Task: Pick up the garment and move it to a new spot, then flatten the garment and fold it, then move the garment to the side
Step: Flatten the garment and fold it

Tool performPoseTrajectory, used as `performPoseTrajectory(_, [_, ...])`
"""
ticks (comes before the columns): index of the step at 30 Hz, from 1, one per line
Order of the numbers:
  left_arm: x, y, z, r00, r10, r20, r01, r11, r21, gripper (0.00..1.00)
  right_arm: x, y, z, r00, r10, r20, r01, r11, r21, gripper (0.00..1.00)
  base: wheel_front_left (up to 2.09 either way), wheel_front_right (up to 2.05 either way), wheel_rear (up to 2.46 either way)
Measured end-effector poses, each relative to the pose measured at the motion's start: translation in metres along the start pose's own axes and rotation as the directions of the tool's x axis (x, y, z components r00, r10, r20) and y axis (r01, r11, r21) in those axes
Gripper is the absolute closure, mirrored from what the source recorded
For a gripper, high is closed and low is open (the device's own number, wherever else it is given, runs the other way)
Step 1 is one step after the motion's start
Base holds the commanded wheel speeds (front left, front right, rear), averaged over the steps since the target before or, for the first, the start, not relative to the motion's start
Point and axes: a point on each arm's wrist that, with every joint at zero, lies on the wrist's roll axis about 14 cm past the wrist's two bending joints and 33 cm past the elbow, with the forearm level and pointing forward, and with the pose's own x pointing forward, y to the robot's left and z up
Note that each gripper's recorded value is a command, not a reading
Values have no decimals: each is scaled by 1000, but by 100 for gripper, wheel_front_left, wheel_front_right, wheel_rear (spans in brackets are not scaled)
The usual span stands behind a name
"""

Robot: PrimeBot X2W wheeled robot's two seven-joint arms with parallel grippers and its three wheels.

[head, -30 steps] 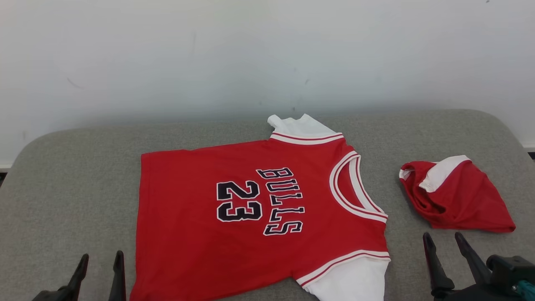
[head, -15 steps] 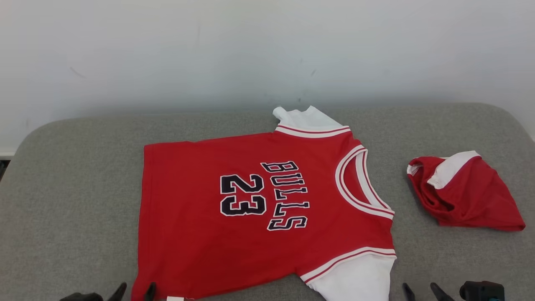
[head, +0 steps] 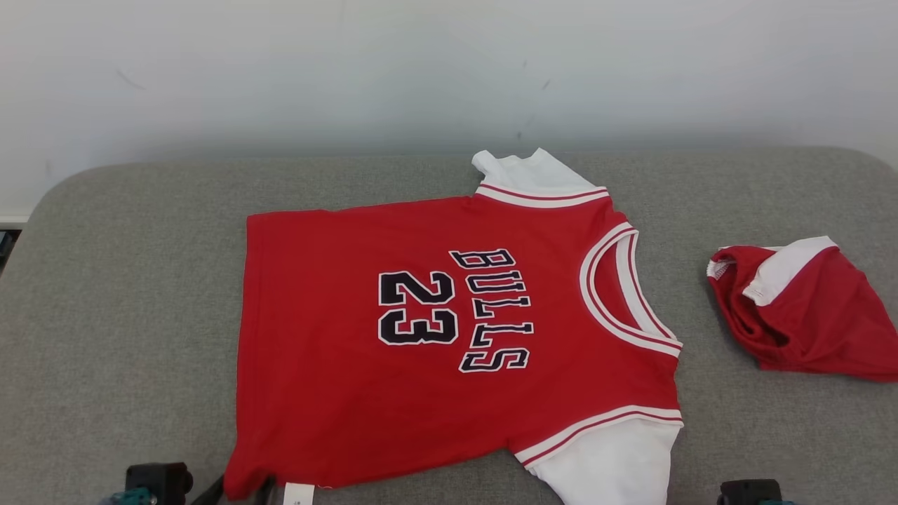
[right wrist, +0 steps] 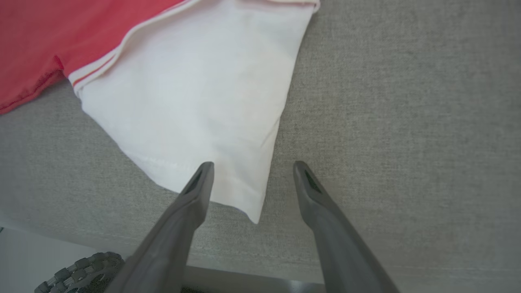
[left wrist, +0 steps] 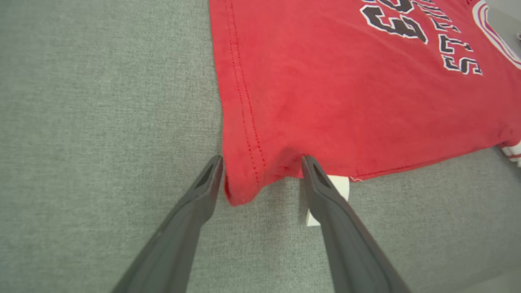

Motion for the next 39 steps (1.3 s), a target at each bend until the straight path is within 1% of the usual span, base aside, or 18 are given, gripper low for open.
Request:
performPoseTrajectory(8, [2, -6, -28, 993, -26, -118, 22, 999, -41, 0, 6, 7, -18, 996, 13, -85, -13, 1000, -2, 0, 0, 0, 0])
performPoseTrajectory(9, [2, -6, -28, 993, -28, -117, 23, 999, -41, 0, 6, 9, -18, 996, 15, -90, -16, 1000, -3, 5, 0, 0, 0])
performPoseTrajectory(10, [3, -6, -27, 993, -29, -117, 24, 999, -44, 0, 7, 10, -18, 995, 18, -95, -18, 1000, -4, 57, 0, 0, 0])
performPoseTrajectory(12, [5, -5, -26, 992, -26, -121, 21, 999, -46, 0, 8, 10, -21, 994, 18, -103, -19, 1000, -7, 100, 0, 0, 0])
performPoseTrajectory(13, [5, -4, -26, 992, -24, -123, 19, 999, -44, 0, 9, 10, -21, 994, 17, -107, -18, 1000, -8, 100, 0, 0, 0])
performPoseTrajectory(14, [6, -4, -25, 992, -25, -123, 21, 999, -34, 18, 9, 10, -20, 994, 16, -106, -17, 1000, -9, 100, 0, 0, 0])
performPoseTrajectory(15, [7, -4, -22, 993, -24, -115, 20, 999, -34, 54, 9, 11, -19, 994, 17, -104, -18, 1000, -8, 100, 0, 0, 0])
performPoseTrajectory(16, [7, -4, -22, 994, -22, -111, 19, 999, -34, 66, 9, 13, -20, 994, 20, -106, -21, 1000, -6, 100, 0, 0, 0])
performPoseTrajectory(17, [7, -3, -24, 993, -20, -118, 17, 999, -28, 70, 9, 13, -20, 994, 22, -107, -22, 1000, -4, 100, 0, 0, 0])
performPoseTrajectory(18, [7, -2, -25, 992, -17, -124, 14, 1000, -20, 70, 10, 13, -20, 994, 21, -108, -21, 1000, -3, 100, 0, 0, 0])
performPoseTrajectory(19, [7, -1, -26, 992, -14, -125, 12, 1000, -17, 78, 10, 13, -20, 994, 21, -108, -21, 1000, -3, 100, 0, 0, 0])
performPoseTrajectory(20, [7, 1, -27, 992, -10, -128, 8, 1000, -16, 91, 10, 13, -21, 994, 20, -110, -20, 1000, -3, 100, 0, 0, 0])
performPoseTrajectory(22, [7, 1, -27, 992, -8, -126, 6, 1000, -18, 100, 10, 12, -21, 994, 18, -112, -18, 1000, -2, 100, 0, 0, 0])
performPoseTrajectory(30, [8, 4, -26, 993, 0, -114, -2, 1000, -19, 100, 12, 11, -22, 993, 16, -117, -17, 1000, -5, 100, 0, 0, 0])
performPoseTrajectory(31, [8, 4, -26, 994, 0, -111, -2, 1000, -20, 100, 12, 11, -22, 993, 15, -116, -16, 1000, -5, 71, 0, 0, 0])
performPoseTrajectory(32, [8, 4, -26, 994, 0, -111, -3, 1000, -22, 56, 12, 11, -21, 993, 15, -115, -16, 1000, -5, 0, 0, 0, 0])
performPoseTrajectory(33, [8, 4, -26, 994, 3, -108, -6, 1000, -25, 0, 12, 10, -21, 994, 14, -112, -14, 1000, -3, 0, 0, 0, 0])
performPoseTrajectory(39, [5, 10, -19, 998, 29, -60, -31, 999, -30, 0, 10, 11, -11, 997, 17, -70, -16, 1000, 10, 0, 0, 0, 0])
